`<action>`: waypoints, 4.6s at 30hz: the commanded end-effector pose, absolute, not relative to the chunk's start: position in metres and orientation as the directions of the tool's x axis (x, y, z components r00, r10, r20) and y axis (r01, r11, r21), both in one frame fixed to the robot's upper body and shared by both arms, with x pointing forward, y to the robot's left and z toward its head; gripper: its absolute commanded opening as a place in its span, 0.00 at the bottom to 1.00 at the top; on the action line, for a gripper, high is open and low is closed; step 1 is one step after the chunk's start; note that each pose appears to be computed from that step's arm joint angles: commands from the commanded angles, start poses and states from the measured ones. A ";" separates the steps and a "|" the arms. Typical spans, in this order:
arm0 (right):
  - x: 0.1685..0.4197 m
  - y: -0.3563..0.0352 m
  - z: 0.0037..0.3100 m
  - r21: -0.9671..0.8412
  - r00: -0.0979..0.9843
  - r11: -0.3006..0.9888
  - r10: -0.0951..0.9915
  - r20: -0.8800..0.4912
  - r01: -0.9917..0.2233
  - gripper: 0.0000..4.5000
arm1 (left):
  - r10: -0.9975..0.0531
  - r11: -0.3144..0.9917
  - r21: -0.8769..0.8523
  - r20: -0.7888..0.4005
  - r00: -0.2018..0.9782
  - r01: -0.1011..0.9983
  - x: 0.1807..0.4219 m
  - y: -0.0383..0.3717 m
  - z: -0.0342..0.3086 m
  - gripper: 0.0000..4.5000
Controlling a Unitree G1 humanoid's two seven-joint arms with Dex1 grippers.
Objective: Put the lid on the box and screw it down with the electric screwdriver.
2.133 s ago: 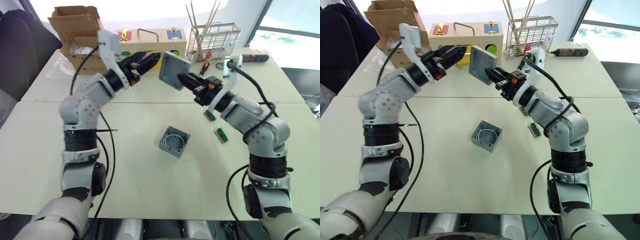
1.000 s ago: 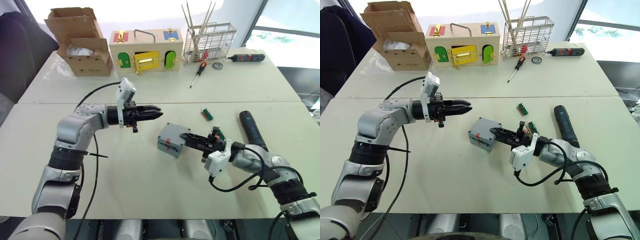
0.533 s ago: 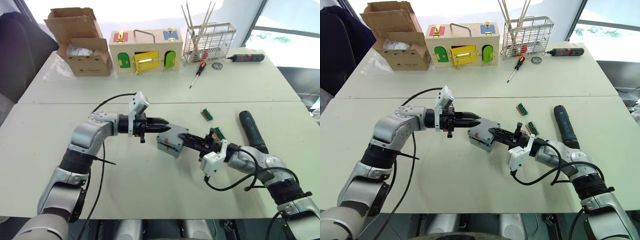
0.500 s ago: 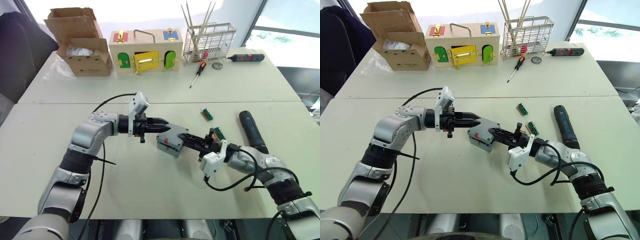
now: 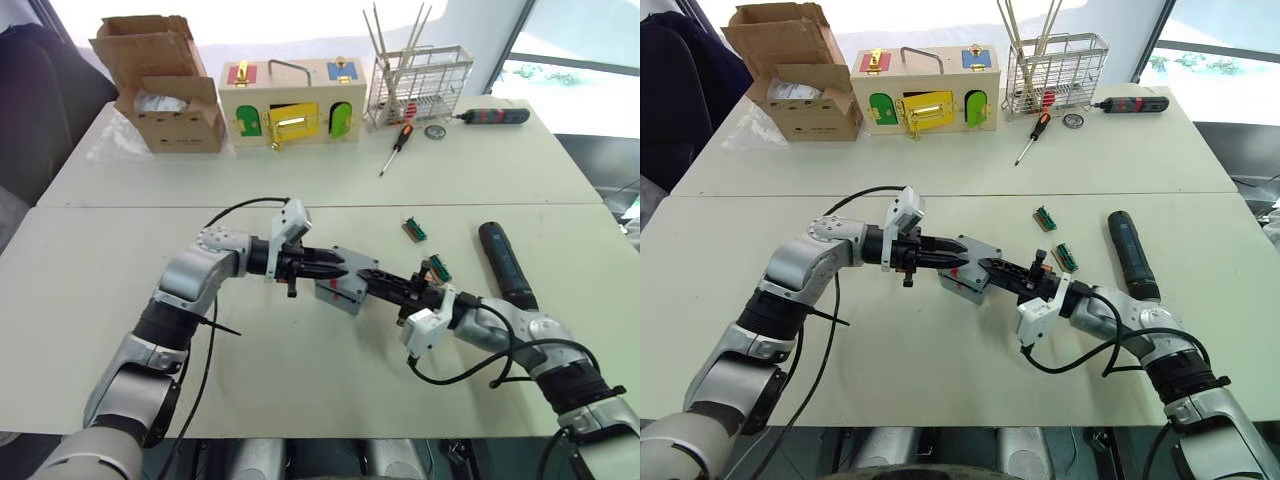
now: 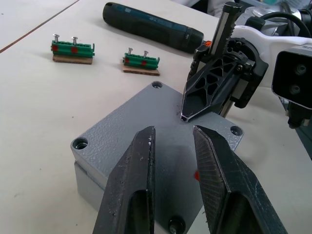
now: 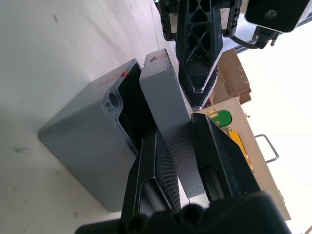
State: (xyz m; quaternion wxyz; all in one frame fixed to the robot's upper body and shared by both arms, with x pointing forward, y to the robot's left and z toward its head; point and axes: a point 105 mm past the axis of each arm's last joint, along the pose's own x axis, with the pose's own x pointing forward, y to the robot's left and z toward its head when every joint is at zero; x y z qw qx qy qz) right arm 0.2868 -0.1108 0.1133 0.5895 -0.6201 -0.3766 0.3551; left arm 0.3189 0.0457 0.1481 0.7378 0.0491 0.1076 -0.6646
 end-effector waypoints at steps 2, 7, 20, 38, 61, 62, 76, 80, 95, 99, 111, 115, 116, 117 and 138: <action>0.283 -0.111 0.109 -0.998 0.452 -0.042 0.892 -0.018 0.044 0.04 | -0.974 0.103 -0.043 -0.207 0.092 0.994 0.319 0.046 0.156 0.27; 0.282 -0.110 0.104 -0.998 0.447 -0.050 0.894 -0.030 0.032 0.04 | -0.970 0.093 -0.039 -0.227 0.082 0.995 0.317 0.045 0.150 0.27; 0.279 -0.108 0.098 -0.998 0.443 -0.060 0.895 -0.048 0.013 0.04 | -0.956 0.083 -0.017 -0.282 0.075 0.996 0.315 0.046 0.138 0.27; 0.281 -0.118 0.102 -0.998 0.472 -0.065 0.880 -0.050 0.016 1.00 | -0.910 0.085 -0.016 -0.408 0.071 0.996 0.307 0.042 0.093 0.27; 0.276 -0.115 0.117 -0.999 0.473 -0.048 0.881 -0.032 0.022 1.00 | -0.902 0.183 0.060 -0.387 0.192 0.981 0.333 0.041 0.097 0.27; 0.276 -0.114 0.119 -0.999 0.472 -0.046 0.881 -0.031 0.021 1.00 | -0.902 0.186 0.061 -0.384 0.195 0.981 0.333 0.040 0.098 0.27; 0.282 -0.113 0.127 -0.999 0.508 -0.030 0.860 -0.040 -0.028 1.00 | -0.909 0.207 0.089 -0.350 0.225 0.974 0.337 0.034 0.103 0.27; 0.283 -0.116 0.130 -0.999 0.516 -0.034 0.856 -0.046 -0.033 1.00 | -0.901 0.199 0.104 -0.371 0.224 0.974 0.336 0.036 0.099 0.27; 0.272 -0.117 0.145 -0.995 0.506 -0.066 0.857 -0.098 -0.080 1.00 | -0.861 0.188 0.165 -0.446 0.243 0.968 0.338 0.038 0.078 0.27; 0.271 -0.118 0.144 -0.992 0.510 -0.074 0.853 -0.114 -0.098 1.00 | -0.860 0.190 0.167 -0.448 0.246 0.968 0.339 0.038 0.078 0.27; 0.277 -0.132 0.140 -0.984 0.544 -0.118 0.821 -0.172 -0.133 1.00 | -0.848 0.208 0.179 -0.456 0.269 0.962 0.342 0.040 0.076 0.27; 0.278 -0.135 0.136 -0.981 0.552 -0.125 0.812 -0.188 -0.150 1.00 | -0.847 0.211 0.179 -0.457 0.271 0.961 0.343 0.041 0.075 0.27; 0.279 -0.137 0.136 -0.981 0.558 -0.122 0.808 -0.188 -0.153 1.00 | -0.847 0.211 0.179 -0.458 0.272 0.961 0.342 0.041 0.075 0.27; 0.279 -0.139 0.136 -0.980 0.564 -0.124 0.804 -0.191 -0.157 1.00 | -0.846 0.211 0.178 -0.458 0.271 0.961 0.342 0.041 0.075 0.27; 0.274 -0.176 0.142 -0.907 0.692 0.196 0.710 -0.130 -0.372 0.84 | -0.843 0.218 0.173 -0.462 0.274 0.961 0.342 0.040 0.073 0.27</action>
